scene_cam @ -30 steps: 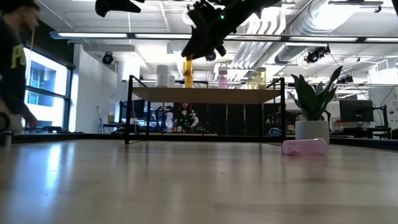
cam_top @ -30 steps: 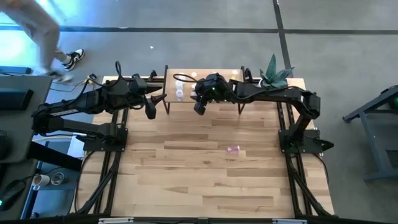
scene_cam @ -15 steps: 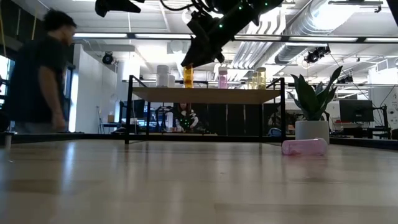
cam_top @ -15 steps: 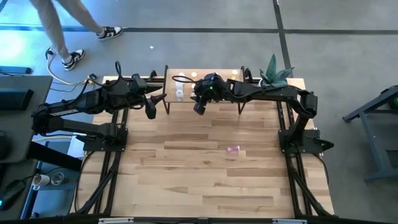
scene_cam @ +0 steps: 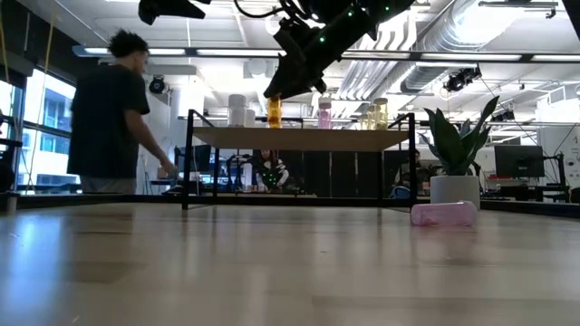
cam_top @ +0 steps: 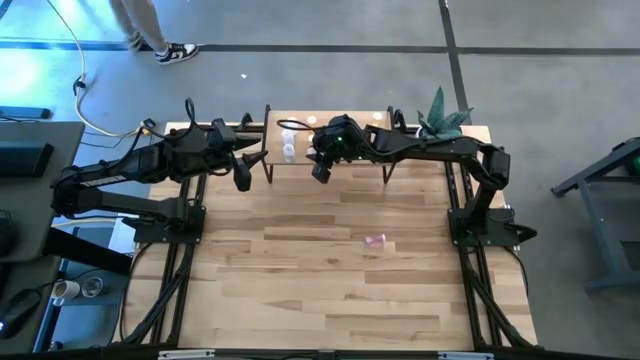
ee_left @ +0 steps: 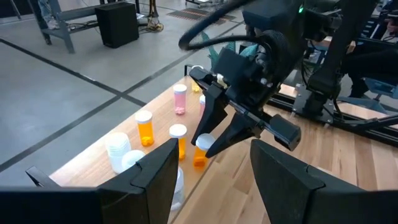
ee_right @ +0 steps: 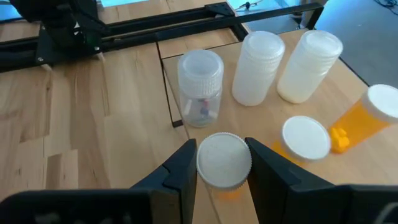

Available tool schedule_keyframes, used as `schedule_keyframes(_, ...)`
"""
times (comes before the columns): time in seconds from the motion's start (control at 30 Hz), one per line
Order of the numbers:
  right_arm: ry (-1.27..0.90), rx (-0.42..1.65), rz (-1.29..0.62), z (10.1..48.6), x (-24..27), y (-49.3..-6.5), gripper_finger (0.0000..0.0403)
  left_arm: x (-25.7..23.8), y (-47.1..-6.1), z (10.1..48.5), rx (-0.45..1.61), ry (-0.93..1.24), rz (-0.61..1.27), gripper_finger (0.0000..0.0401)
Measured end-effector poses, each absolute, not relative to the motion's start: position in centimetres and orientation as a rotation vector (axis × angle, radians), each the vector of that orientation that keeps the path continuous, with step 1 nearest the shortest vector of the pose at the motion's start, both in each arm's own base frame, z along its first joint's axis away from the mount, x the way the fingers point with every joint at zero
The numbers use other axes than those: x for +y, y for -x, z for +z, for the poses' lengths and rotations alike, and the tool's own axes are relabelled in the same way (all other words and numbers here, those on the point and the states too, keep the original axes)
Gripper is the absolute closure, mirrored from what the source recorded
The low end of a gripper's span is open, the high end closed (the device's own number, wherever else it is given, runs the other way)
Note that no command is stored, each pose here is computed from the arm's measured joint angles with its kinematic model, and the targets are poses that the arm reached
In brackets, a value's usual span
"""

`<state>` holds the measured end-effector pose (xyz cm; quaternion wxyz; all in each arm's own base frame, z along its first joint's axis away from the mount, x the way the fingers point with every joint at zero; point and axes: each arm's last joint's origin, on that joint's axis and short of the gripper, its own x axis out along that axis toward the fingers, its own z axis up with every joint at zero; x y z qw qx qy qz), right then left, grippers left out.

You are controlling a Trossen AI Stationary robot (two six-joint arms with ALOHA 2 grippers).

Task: Pick and place medicine bottles onto shelf by color
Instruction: Put the orange pill bottle aligned with the other orange pill bottles on the shelf

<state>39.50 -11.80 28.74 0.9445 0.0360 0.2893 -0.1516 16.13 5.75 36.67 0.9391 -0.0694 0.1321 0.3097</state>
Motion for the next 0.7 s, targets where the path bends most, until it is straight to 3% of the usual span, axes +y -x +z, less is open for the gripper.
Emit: schedule_keyframes(0.7, -0.072, 0.605, -0.330, 28.19, -11.93, -39.71, 0.0297, 5.75, -16.13, 36.67, 0.276, 0.124, 0.628, 0.0211)
